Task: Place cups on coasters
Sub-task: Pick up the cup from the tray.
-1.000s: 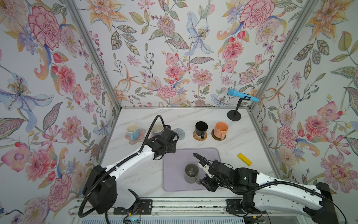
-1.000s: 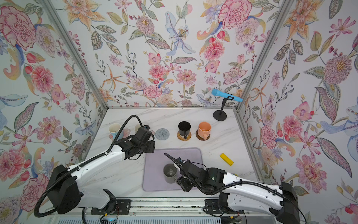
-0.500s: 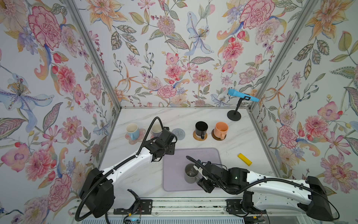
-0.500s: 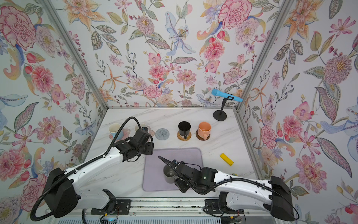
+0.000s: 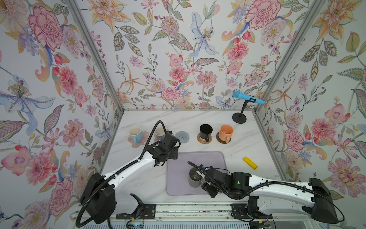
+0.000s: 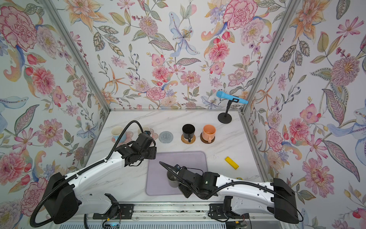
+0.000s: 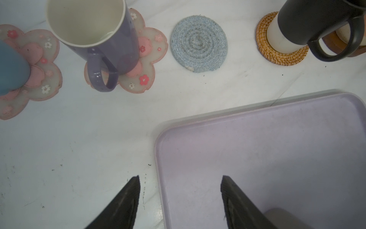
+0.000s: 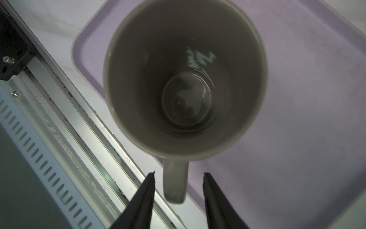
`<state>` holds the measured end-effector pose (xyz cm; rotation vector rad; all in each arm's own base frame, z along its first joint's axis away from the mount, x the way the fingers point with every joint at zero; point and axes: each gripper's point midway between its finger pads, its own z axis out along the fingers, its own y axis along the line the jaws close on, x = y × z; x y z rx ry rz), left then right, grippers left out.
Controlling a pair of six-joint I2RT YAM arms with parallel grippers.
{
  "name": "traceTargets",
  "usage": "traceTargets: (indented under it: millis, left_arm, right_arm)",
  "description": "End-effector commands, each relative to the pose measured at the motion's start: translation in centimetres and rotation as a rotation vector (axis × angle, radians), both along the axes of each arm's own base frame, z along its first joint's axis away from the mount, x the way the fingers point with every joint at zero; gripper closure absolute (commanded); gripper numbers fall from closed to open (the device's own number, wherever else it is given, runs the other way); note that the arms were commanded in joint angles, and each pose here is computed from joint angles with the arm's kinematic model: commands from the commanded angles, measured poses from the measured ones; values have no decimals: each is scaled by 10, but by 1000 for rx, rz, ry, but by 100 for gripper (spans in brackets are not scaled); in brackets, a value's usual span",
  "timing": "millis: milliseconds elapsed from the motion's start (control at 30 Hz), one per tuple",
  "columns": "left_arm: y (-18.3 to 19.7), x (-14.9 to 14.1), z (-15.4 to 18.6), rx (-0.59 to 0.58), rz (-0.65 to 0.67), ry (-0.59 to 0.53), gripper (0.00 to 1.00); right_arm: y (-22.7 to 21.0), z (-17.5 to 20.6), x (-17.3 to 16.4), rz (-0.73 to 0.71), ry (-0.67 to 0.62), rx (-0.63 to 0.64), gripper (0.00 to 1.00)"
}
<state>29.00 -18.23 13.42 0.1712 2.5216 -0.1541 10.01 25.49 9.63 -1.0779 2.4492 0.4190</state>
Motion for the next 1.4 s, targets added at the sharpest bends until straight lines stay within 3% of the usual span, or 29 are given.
traceTargets:
  millis: [0, 900, 1367]
  left_arm:
    - [6, -4, 3, 9, 17, -21, 31]
    - [15, -10, 3, 16, 31, -32, 31]
    - [18, -11, 3, 22, 34, -36, 31]
  right_arm:
    - [9, 8, 4, 10, -26, 13, 59]
    - [20, -6, 20, 12, -34, -72, 71]
    - [17, 1, 24, -21, -57, -50, 94]
